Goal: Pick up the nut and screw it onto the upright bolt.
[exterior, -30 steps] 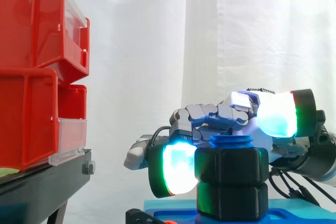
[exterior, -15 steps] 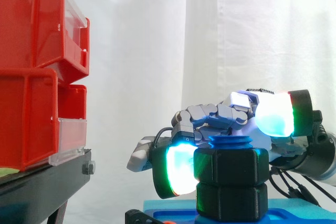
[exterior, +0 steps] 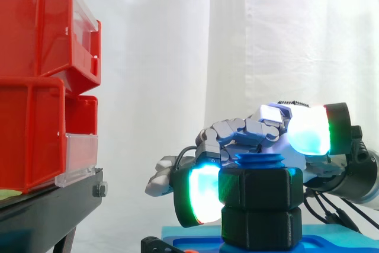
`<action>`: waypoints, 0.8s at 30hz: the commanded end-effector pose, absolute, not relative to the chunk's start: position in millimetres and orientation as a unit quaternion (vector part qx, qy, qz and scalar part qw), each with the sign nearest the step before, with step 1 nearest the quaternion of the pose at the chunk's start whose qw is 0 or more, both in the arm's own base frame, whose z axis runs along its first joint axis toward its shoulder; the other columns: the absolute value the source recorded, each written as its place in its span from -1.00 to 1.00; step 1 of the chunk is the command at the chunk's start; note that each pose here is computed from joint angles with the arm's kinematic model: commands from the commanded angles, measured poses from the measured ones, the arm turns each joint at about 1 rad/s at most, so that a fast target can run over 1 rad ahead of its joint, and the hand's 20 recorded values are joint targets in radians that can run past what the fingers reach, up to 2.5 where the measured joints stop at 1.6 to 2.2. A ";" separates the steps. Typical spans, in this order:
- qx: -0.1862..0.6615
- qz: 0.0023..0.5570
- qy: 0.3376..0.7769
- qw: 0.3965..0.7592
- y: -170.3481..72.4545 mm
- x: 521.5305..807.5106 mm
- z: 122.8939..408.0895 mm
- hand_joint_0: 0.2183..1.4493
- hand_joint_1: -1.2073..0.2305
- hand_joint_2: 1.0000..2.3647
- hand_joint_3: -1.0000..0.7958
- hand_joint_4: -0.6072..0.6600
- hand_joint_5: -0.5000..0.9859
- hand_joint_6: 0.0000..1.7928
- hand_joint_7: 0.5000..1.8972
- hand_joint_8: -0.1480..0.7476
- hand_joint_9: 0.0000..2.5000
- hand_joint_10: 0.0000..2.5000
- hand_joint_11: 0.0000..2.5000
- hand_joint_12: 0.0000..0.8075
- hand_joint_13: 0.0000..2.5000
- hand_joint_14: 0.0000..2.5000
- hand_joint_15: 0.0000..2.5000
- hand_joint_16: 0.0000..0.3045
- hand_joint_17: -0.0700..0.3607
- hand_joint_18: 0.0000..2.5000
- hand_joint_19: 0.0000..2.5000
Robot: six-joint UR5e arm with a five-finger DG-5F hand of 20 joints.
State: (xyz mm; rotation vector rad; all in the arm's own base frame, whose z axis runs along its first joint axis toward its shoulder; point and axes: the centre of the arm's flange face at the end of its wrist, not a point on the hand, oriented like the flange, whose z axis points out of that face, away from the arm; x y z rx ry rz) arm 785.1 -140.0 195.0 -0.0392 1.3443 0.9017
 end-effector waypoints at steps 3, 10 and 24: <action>-0.018 0.403 0.601 0.690 -140.4 784.8 195.6 -0.65 0.35 -1.00 -0.44 0.36 -0.53 -0.16 -0.31 0.00 -0.58 -1.00 -1.00 -0.15 -0.70 -1.00 -1.00 -0.65 -0.11 -0.90 -1.00; -0.018 0.403 0.601 0.690 -141.5 784.6 195.6 -0.65 0.35 -1.00 -0.44 0.36 -0.52 -0.16 -0.31 0.00 -0.58 -1.00 -1.00 -0.15 -0.70 -1.00 -1.00 -0.65 -0.12 -0.90 -1.00; -0.020 0.403 0.596 0.694 -142.6 783.6 210.4 -0.65 0.35 -1.00 -0.44 0.35 -0.57 -0.44 0.08 -0.04 -0.62 -1.00 -1.00 -0.14 -0.70 -1.00 -1.00 -0.64 -0.10 -0.89 -1.00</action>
